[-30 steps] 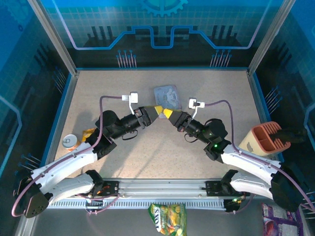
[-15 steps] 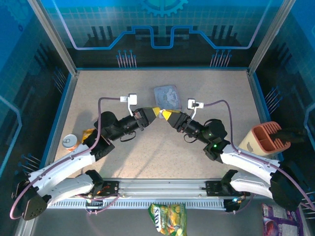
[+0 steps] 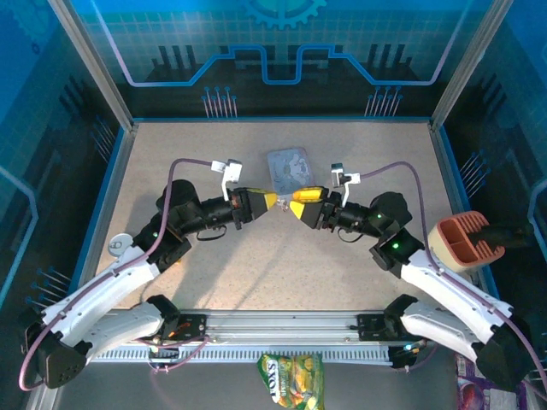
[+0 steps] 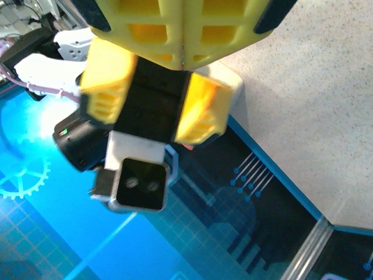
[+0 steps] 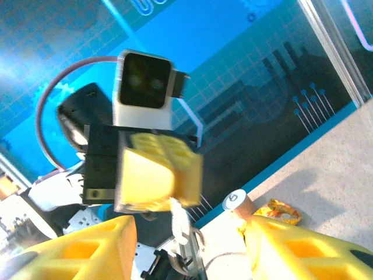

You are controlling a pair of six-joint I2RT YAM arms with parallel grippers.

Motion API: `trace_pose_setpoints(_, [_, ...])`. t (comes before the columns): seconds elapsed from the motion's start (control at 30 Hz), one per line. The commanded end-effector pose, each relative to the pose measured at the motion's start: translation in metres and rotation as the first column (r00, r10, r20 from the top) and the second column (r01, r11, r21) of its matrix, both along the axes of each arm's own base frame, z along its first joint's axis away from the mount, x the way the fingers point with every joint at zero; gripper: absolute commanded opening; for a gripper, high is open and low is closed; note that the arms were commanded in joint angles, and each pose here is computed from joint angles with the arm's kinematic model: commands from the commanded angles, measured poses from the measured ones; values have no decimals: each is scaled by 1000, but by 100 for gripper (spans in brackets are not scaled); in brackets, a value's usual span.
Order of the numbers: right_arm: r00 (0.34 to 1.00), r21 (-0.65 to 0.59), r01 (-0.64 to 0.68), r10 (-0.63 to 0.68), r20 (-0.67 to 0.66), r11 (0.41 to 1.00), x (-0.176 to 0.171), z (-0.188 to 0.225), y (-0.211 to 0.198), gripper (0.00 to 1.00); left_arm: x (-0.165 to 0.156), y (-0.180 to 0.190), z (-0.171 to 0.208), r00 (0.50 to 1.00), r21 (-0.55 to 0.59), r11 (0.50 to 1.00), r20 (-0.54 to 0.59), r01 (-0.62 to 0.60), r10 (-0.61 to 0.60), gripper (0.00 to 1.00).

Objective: Unlock the padlock with the key

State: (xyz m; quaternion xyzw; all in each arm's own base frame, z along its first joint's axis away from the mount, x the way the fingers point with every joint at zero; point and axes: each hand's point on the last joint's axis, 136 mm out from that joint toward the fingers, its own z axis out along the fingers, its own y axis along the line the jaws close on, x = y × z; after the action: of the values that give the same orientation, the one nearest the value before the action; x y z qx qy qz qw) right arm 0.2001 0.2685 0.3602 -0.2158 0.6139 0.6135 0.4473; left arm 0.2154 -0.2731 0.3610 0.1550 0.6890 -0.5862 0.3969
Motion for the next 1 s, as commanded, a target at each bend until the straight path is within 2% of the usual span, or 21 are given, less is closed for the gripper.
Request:
trace_pose_setpoints(0.0, [998, -71, -63, 65, 22, 996, -13, -8, 5, 48, -9, -6, 4, 997, 16, 997, 22, 76, -77, 0])
trace_pose_setpoints(0.2, [990, -73, -144, 144, -7, 987, -22, -12, 19, 43, -9, -8, 4, 996, 10, 996, 22, 91, -91, 0])
trace_pose_setpoints(0.33, [994, -86, -109, 108, -10, 990, -17, -16, 18, 44, -12, -7, 6, 995, 6, 995, 32, 99, -99, 0])
trace_pose_setpoints(0.77, [992, -28, -126, 126, -19, 992, -18, -10, 19, 21, -16, -6, 5, 994, -5, 994, 39, 105, -105, 0])
trace_pose_setpoints(0.87, [991, -29, -136, 136, -23, 990, -18, -11, 20, 12, -15, -5, 4, 994, 0, 995, 36, 102, -102, 0])
trace_pose_setpoints(0.97, [990, -28, -141, 140, -24, 990, -19, -11, 20, 13, -16, -4, 7, 994, -2, 995, 47, 99, -99, 0])
